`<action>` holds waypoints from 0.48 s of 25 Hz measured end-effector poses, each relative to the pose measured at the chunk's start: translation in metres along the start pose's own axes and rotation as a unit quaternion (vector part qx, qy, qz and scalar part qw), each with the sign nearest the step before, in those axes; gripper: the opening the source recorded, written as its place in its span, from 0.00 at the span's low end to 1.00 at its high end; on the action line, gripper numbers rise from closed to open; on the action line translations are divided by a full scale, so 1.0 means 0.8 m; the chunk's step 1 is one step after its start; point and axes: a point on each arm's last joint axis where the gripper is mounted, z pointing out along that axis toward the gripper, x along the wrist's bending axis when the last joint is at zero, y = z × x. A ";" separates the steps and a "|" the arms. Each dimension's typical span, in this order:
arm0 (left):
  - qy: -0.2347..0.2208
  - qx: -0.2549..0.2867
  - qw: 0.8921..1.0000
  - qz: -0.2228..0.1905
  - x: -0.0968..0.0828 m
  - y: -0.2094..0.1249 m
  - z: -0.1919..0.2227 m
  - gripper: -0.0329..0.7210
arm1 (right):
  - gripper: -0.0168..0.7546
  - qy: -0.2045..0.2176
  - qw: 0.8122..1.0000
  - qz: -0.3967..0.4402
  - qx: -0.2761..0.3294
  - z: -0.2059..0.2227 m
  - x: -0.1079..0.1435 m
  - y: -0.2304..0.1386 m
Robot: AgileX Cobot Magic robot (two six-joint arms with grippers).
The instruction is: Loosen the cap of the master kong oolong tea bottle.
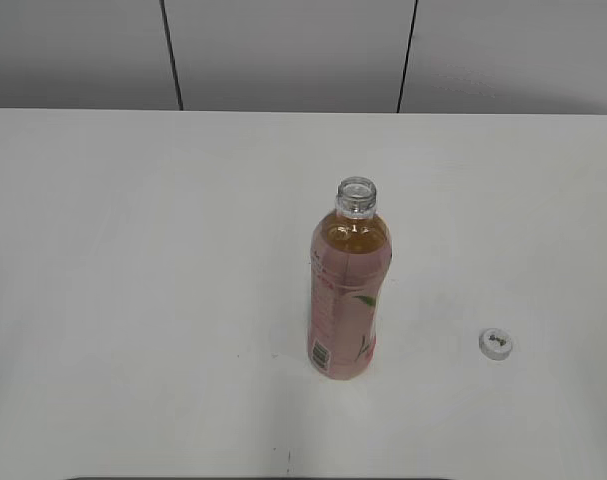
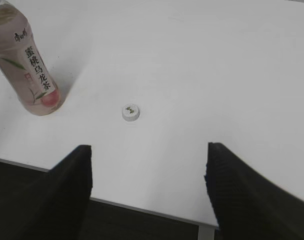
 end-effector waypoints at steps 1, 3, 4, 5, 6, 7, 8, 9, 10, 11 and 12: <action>-0.001 -0.001 1.000 0.000 0.000 0.000 0.000 0.57 | 0.72 -0.002 1.000 0.000 0.001 0.000 0.000 -0.001; -0.002 -0.001 1.000 0.001 0.000 0.000 0.000 0.57 | 0.72 -0.004 1.000 -0.001 0.002 0.000 -0.001 -0.001; -0.001 -0.001 1.000 0.001 0.000 0.000 0.000 0.57 | 0.72 -0.005 1.000 -0.001 0.002 0.000 -0.001 -0.001; -0.001 -0.001 1.000 0.002 0.000 0.000 0.000 0.56 | 0.72 -0.005 1.000 0.000 0.002 0.000 -0.001 -0.001; -0.002 -0.001 1.000 0.002 0.000 0.000 0.000 0.55 | 0.72 -0.006 1.000 0.000 0.001 0.000 -0.001 -0.001; -0.002 -0.001 1.000 0.002 -0.001 0.000 0.000 0.54 | 0.72 -0.006 1.000 -0.001 0.001 0.000 -0.001 -0.001; -0.002 -0.001 1.000 0.002 -0.001 0.000 0.000 0.53 | 0.72 -0.006 1.000 -0.001 0.001 0.000 -0.001 -0.001; -0.002 -0.001 1.000 0.002 -0.001 0.000 0.000 0.52 | 0.72 -0.006 1.000 0.000 0.001 0.000 -0.001 -0.001; -0.003 -0.001 1.000 0.002 -0.001 0.000 0.000 0.52 | 0.71 -0.006 1.000 0.000 0.001 0.000 -0.001 -0.001; -0.003 -0.001 1.000 0.001 -0.001 0.000 0.000 0.51 | 0.71 -0.006 1.000 0.000 0.001 0.000 -0.001 -0.001; -0.003 -0.001 1.000 0.002 -0.001 0.000 0.000 0.50 | 0.71 -0.006 1.000 0.000 0.001 0.000 -0.001 -0.001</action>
